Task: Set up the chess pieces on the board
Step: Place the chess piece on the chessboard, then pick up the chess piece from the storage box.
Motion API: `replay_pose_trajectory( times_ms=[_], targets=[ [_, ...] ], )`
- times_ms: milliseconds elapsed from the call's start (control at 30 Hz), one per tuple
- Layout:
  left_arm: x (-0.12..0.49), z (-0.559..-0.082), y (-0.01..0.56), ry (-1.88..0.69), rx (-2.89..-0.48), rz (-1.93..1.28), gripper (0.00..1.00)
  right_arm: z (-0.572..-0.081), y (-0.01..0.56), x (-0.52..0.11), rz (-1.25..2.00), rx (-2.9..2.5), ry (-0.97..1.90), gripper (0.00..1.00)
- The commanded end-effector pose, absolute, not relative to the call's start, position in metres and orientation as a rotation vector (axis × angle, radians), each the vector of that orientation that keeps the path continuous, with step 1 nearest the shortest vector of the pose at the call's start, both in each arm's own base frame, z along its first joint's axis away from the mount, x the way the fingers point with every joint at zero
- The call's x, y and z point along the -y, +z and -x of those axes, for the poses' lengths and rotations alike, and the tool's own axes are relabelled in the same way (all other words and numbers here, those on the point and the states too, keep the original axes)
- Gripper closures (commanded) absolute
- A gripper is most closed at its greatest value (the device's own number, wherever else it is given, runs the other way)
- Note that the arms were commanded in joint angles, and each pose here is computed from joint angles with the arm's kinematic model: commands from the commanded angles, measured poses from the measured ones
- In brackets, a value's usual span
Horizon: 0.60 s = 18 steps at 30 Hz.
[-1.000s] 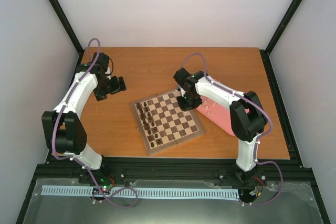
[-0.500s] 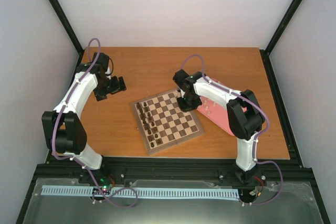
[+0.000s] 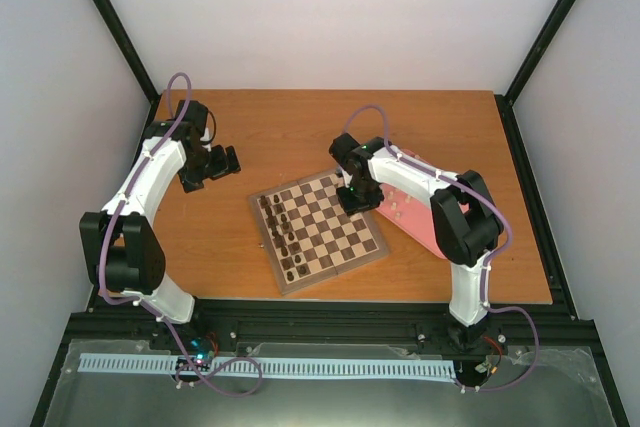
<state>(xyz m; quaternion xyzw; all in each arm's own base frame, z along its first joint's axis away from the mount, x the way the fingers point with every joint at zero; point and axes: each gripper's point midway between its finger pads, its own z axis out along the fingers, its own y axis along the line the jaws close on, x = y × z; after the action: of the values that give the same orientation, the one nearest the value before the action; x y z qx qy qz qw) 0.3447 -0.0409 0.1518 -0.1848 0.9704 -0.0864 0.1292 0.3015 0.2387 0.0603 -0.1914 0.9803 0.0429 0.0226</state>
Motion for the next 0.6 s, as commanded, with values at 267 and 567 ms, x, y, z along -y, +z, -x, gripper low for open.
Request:
replay_pose_trajectory(
  times_ms=[267,567],
  targets=[
    [0.043,-0.346,0.153,-0.249,-2.812,0.510,0.00,-0.294,0.125,-0.242,0.670,-2.925,0.217,0.32],
    [0.044,-0.345,0.160,-0.270,-2.799,0.509,0.00,-0.331,0.173,-0.215,0.524,-2.821,0.171,0.17]
  ],
)
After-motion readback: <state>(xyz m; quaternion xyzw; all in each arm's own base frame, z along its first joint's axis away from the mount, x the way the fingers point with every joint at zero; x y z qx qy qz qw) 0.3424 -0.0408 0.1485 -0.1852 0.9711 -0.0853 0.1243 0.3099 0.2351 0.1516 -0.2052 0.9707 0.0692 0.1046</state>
